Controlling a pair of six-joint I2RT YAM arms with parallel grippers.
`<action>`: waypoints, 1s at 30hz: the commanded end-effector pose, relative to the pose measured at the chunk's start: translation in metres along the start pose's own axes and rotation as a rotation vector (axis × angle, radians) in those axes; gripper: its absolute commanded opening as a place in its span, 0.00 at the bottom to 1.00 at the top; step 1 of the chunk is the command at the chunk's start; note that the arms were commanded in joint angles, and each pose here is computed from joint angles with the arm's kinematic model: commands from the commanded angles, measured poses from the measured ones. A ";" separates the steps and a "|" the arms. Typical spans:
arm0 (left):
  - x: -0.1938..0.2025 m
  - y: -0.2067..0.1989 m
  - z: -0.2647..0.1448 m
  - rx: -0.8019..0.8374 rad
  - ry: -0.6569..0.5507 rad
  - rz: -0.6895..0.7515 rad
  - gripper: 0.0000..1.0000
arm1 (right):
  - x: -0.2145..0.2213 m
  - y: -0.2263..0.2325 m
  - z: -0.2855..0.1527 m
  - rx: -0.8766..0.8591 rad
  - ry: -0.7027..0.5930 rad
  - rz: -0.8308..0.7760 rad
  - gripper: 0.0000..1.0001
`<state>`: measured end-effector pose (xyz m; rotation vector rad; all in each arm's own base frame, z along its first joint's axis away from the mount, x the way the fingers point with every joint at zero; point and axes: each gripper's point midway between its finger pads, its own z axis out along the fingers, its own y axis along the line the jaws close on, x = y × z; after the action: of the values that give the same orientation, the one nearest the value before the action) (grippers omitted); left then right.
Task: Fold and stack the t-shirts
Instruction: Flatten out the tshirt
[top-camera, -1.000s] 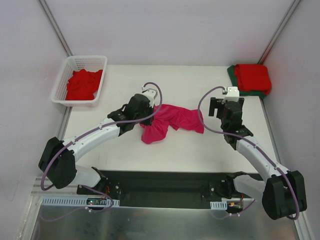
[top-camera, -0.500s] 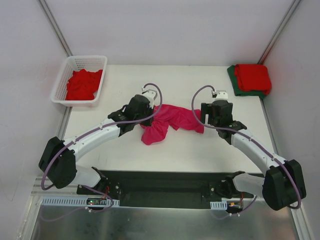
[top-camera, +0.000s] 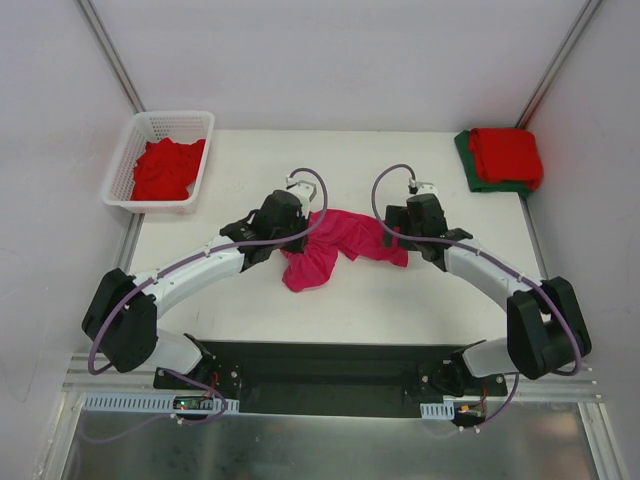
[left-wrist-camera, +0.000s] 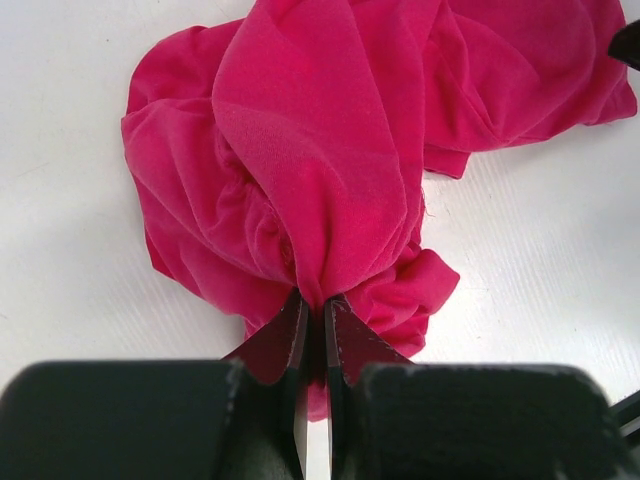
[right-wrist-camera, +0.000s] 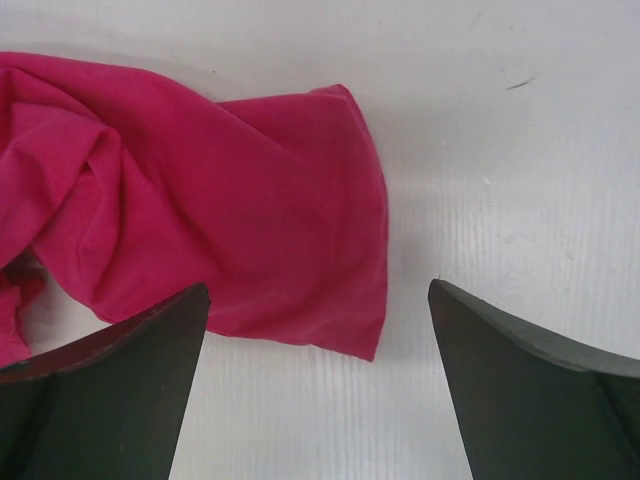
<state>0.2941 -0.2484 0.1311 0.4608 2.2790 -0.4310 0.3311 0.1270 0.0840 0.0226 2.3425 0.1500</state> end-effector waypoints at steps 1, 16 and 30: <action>-0.001 0.002 0.003 -0.014 -0.010 -0.004 0.00 | -0.022 0.028 0.007 -0.087 -0.021 0.067 0.96; 0.004 0.006 0.011 -0.034 0.012 0.001 0.00 | -0.003 0.042 0.022 -0.139 0.092 0.071 0.86; 0.010 0.008 0.014 -0.041 0.026 0.006 0.00 | 0.019 0.042 0.026 -0.140 0.176 0.077 0.68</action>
<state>0.2958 -0.2472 0.1138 0.4654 2.3201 -0.3968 0.3294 0.1655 0.0474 0.0205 2.5116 0.3364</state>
